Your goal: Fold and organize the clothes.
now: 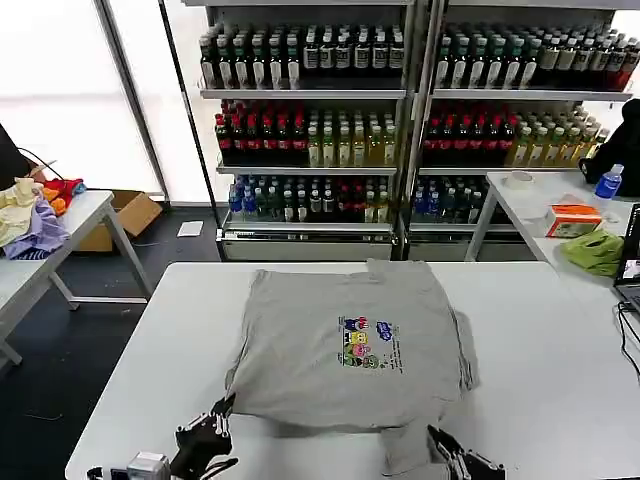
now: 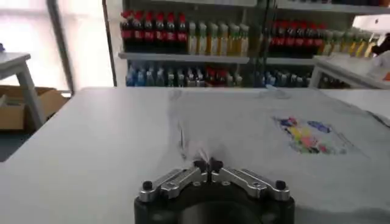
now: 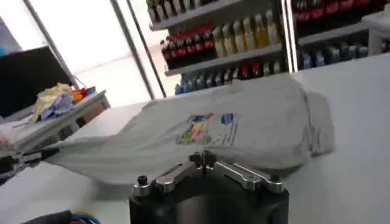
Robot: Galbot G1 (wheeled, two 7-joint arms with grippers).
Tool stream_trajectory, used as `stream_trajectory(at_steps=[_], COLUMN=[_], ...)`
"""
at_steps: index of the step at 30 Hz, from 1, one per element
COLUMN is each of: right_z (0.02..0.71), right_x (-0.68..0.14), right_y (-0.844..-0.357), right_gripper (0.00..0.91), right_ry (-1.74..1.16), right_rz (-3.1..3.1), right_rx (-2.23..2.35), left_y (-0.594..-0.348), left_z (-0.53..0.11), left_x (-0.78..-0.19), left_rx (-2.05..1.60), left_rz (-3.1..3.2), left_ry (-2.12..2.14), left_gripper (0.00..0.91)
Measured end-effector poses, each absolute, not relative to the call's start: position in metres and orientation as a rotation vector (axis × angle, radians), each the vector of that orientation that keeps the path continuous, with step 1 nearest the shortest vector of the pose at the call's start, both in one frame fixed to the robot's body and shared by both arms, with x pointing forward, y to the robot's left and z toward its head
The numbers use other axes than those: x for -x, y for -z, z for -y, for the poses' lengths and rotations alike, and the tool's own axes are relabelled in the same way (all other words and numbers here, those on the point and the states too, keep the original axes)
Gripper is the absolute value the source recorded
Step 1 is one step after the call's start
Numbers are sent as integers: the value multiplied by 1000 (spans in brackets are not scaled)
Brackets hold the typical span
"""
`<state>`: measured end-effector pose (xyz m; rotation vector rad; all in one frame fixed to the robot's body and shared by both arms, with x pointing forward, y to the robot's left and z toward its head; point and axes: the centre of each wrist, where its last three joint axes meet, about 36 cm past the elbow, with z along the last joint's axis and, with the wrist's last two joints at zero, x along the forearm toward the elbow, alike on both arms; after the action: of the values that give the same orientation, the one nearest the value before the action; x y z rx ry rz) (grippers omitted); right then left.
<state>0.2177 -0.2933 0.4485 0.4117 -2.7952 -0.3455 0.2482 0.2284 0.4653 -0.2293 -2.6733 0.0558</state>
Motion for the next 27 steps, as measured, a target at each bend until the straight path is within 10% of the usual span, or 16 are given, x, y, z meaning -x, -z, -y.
stream_trajectory(at_steps=[14,16,17,18,19,27], right_z=[304,304,304,304,303,293], right_x=[-299,-313,-320,-326,-334,-380], right_y=[-438,-435,-434,-432,-429,-409], right_gripper=[0,0,0,302,907,907], right_ry=[357,344,336,326,314,158], right_rz=[2937,2941,2943,2941,2937,2913], right_rx=[-206,-189,-183,-179,-176,-166], left_y=[-447,-443,-441,-439,-438,-421], left_z=[-254,-259,-262,-264,-266,-276], left_x=[-319,-332,-338,-345,-352,-403], left_rx=[351,356,358,357,356,332], left_rz=[2641,2636,2634,2635,2638,2626], left_ry=[-71,-70,-71,-72,-74,-56], left_gripper=[20,191,584,907,907,907])
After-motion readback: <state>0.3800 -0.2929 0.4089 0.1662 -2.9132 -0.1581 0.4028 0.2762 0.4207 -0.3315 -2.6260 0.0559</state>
